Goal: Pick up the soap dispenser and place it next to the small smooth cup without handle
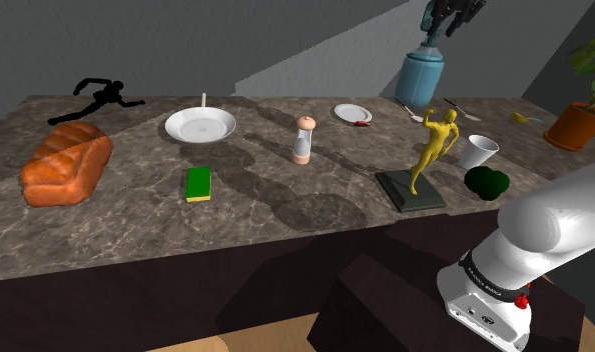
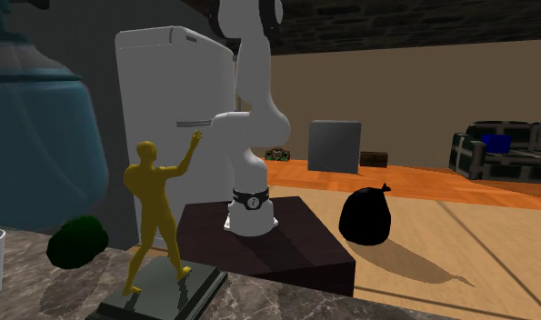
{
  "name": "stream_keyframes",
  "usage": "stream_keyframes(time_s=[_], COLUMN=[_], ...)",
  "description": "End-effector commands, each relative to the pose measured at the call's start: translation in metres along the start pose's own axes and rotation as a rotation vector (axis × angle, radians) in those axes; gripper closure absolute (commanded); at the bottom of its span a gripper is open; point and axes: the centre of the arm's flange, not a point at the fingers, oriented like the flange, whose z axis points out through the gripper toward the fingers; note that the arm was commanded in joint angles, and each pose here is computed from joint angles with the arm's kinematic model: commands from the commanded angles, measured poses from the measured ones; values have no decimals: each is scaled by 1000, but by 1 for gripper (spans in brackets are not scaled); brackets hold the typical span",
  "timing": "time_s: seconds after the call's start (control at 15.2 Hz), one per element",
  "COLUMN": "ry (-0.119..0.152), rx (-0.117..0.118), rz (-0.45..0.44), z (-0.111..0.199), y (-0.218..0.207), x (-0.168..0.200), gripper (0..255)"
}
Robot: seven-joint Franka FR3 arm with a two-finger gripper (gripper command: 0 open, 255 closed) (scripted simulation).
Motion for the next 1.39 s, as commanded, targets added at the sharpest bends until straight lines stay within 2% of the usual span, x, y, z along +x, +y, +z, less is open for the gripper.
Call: stream_keyframes(time_s=[0.0,1.06,1.32], ry=[2,2,2], rx=[0,0,0], rz=[-1,-1,-1], z=[13,90,110], y=[24,229,228], x=[3,27,21], gripper=[255,255,255])
